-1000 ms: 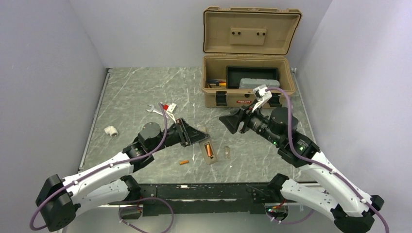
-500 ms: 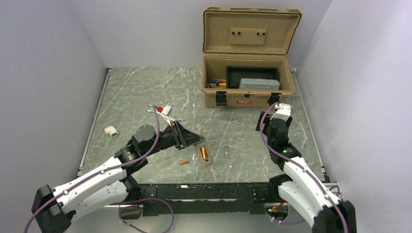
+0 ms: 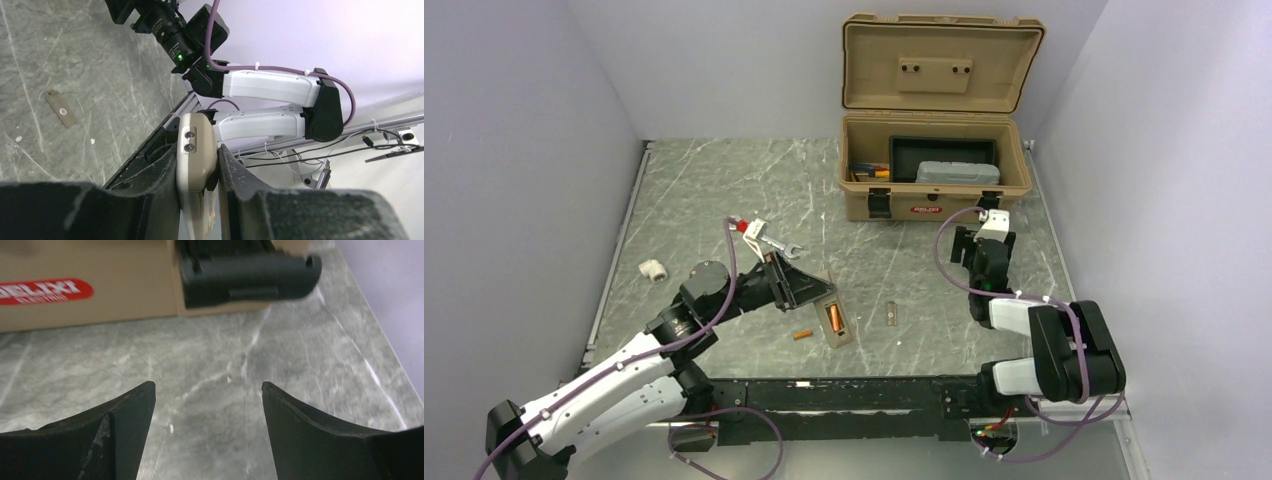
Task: Load the batteries into the remote control
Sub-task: Load the battery into the remote control.
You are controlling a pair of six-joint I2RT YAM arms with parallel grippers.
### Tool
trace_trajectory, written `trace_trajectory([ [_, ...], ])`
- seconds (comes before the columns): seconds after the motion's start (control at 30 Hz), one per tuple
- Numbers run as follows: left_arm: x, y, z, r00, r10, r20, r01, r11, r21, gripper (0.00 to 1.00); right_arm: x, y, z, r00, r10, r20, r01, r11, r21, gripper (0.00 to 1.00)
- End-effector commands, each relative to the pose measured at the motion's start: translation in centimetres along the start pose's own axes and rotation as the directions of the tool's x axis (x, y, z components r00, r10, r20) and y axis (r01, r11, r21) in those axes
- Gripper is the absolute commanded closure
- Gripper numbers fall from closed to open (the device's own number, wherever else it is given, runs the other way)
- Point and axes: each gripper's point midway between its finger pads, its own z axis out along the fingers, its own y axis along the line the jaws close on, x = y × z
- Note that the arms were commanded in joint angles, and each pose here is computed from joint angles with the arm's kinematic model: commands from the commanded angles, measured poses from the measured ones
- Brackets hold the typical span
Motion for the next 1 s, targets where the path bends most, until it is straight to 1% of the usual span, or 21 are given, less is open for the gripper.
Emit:
trace_trajectory([
  [0.0, -1.1, -4.0, -0.8, 0.994, 0.102, 0.038, -0.107, 0.983, 0.152, 1.00, -4.6, 1.4, 0.1, 0.972, -0.010, 0.234, 0.036, 0.994, -0.107, 0.20],
  [0.03, -1.2, -4.3, -0.8, 0.993, 0.114, 0.042, -0.120, 0.979, 0.166, 1.00, -4.7, 1.2, 0.0, 0.965, -0.003, 0.264, 0.031, 0.995, -0.099, 0.20],
  [0.1, -1.2, -4.5, -0.8, 0.990, 0.135, 0.039, -0.140, 0.976, 0.164, 1.00, -3.8, 0.2, 0.1, 0.966, 0.036, 0.256, -0.018, 0.997, -0.072, 0.20],
  [0.17, -1.4, -4.2, -0.6, 0.988, 0.153, 0.036, -0.156, 0.978, 0.136, 1.00, -3.8, -0.1, 0.7, 0.964, 0.042, 0.263, -0.022, 0.997, -0.078, 0.19],
  [0.2, -1.5, -3.9, -0.5, 0.987, 0.157, 0.036, -0.160, 0.980, 0.119, 1.00, -3.1, 0.2, 1.3, 0.978, 0.041, 0.203, -0.024, 0.996, -0.086, 0.19],
  [0.23, -1.5, -3.7, -0.5, 0.987, 0.159, 0.036, -0.162, 0.981, 0.104, 1.00, -3.0, 0.1, 1.7, 0.981, 0.049, 0.188, -0.030, 0.994, -0.105, 0.19],
  [0.27, -1.6, -3.5, -0.4, 0.986, 0.160, 0.036, -0.163, 0.982, 0.092, 1.00, -3.4, -0.2, 1.9, 0.977, 0.067, 0.201, -0.049, 0.995, -0.092, 0.18],
  [0.3, -1.7, -3.3, -0.4, 0.986, 0.162, 0.040, -0.165, 0.983, 0.083, 1.00, -3.2, -0.4, 1.9, 0.980, 0.083, 0.183, -0.068, 0.994, -0.086, 0.18],
  [0.33, -1.8, -3.3, -0.3, 0.985, 0.166, 0.045, -0.169, 0.983, 0.076, 1.00, -3.0, -0.5, 1.9, 0.981, 0.082, 0.176, -0.069, 0.994, -0.082, 0.04],
  [0.37, -1.9, -3.2, -0.3, 0.984, 0.168, 0.049, -0.172, 0.983, 0.071, 1.00, -3.2, -0.6, 1.9, 0.977, 0.081, 0.196, -0.067, 0.995, -0.078, 0.00],
  [0.7, -2.6, -2.7, 0.8, 0.983, 0.171, 0.064, -0.174, 0.984, 0.048, 1.00, -3.2, -0.5, 1.9, 0.978, 0.086, 0.192, -0.071, 0.994, -0.080, 0.00],
  [0.87, -2.1, -3.3, 2.0, 0.988, 0.154, 0.030, -0.157, 0.982, 0.110, 1.00, -3.2, -0.5, 1.9, 0.978, 0.085, 0.191, -0.071, 0.994, -0.080, 0.00],
  [0.97, -2.2, -3.5, 2.1, 0.989, 0.142, 0.033, -0.145, 0.982, 0.121, 1.00, -3.2, -0.5, 1.9, 0.978, 0.085, 0.192, -0.071, 0.994, -0.080, 0.00],
])
